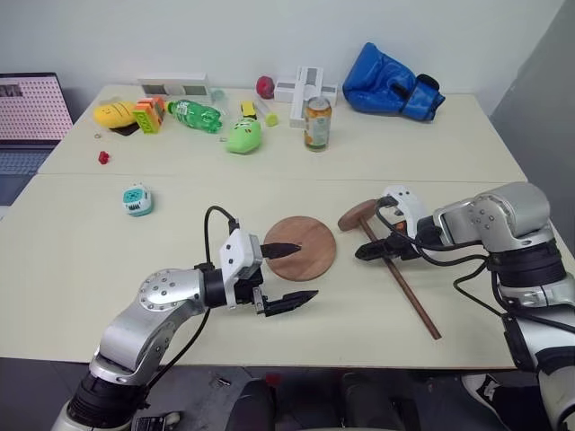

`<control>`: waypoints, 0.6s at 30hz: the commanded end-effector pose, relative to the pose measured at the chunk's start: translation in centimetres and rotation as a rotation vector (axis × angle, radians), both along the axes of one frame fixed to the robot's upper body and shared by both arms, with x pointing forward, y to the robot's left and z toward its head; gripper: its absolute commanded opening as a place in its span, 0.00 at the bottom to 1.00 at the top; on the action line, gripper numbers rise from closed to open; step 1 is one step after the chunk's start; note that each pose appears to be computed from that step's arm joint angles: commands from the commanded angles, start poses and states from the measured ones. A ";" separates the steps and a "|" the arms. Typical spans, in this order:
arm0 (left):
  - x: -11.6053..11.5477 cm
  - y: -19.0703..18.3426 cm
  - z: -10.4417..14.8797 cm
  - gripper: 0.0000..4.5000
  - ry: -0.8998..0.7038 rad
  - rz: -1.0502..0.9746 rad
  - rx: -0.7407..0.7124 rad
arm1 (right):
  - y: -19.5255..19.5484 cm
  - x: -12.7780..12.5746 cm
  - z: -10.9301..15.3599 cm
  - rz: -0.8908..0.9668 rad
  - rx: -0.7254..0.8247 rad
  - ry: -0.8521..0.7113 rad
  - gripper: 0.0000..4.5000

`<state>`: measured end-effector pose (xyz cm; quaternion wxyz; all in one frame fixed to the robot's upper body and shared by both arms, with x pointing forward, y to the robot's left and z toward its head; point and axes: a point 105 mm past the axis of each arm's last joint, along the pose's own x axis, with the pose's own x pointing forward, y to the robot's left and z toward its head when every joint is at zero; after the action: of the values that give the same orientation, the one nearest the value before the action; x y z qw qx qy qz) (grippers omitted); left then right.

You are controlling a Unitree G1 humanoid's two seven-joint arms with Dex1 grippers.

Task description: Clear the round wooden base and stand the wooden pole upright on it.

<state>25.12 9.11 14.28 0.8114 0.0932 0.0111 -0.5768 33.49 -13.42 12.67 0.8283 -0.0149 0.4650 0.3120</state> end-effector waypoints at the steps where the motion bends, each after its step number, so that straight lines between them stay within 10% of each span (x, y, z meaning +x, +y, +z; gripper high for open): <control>1: -0.4 -0.2 1.1 1.00 -0.067 0.001 -0.014 | -0.2 0.5 0.6 -0.022 -0.006 -0.008 0.89; 18: -0.5 -0.1 0.8 1.00 -0.072 -0.009 0.002 | 0.1 1.6 1.7 -0.065 0.066 -0.003 0.07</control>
<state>24.73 9.16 13.97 0.8156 0.1022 0.0072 -0.5695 34.38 -13.66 12.11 0.8259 0.0075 0.4845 0.2884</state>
